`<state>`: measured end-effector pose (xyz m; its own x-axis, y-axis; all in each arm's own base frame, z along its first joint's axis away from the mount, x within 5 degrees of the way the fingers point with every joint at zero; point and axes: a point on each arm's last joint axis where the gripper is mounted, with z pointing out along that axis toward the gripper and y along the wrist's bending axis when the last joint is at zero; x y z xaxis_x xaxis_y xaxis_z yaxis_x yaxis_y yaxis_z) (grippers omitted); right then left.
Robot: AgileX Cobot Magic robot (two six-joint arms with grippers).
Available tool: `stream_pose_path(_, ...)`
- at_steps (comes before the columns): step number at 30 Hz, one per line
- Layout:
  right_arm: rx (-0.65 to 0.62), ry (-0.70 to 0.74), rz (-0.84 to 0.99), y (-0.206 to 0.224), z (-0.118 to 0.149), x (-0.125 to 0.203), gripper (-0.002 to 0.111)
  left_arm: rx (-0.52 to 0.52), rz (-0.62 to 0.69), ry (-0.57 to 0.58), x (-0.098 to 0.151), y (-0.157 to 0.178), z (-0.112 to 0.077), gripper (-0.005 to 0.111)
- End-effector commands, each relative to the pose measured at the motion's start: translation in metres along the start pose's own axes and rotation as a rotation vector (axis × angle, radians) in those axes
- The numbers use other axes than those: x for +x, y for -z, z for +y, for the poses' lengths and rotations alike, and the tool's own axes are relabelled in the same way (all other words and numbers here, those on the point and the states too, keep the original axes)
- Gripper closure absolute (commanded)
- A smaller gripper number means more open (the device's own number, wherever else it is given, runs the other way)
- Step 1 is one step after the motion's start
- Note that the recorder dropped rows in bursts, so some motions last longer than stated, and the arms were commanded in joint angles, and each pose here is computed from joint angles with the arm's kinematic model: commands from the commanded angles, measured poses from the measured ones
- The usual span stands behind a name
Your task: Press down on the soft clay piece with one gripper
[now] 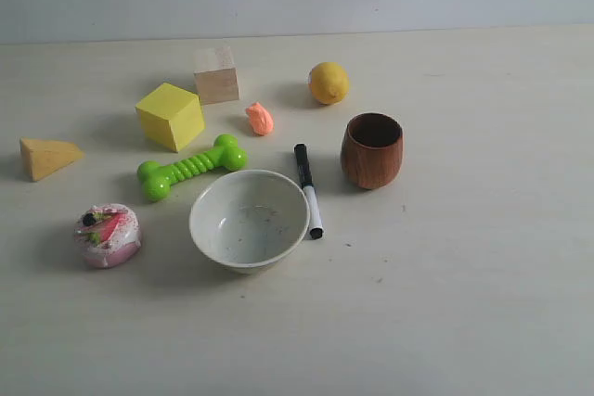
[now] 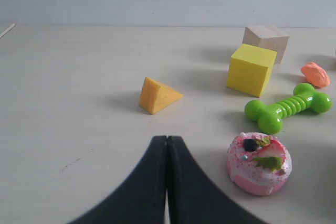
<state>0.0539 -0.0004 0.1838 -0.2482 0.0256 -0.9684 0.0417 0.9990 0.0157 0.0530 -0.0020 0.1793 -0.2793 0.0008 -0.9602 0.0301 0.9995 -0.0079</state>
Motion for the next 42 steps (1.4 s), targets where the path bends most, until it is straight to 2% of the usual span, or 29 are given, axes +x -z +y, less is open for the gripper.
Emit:
stream_pose_path(1,-0.001,0.011,-0.007,0.0,0.0,0.001,0.108,0.006,-0.015,0.002,-0.002,0.0,0.0,0.107)
stream_pose_path(28,0.003,0.015,-0.029,0.0,0.0,-0.001,0.108,0.006,-0.015,0.002,-0.002,0.0,0.0,0.107)
stream_pose_path(34,0.017,0.015,-0.143,0.001,-0.002,-0.012,0.108,0.006,-0.015,0.002,-0.002,0.0,0.0,0.107)
stream_pose_path(42,0.061,0.014,-0.498,0.011,-0.005,-0.042,0.108,0.006,-0.015,0.002,-0.002,0.0,0.0,0.107)
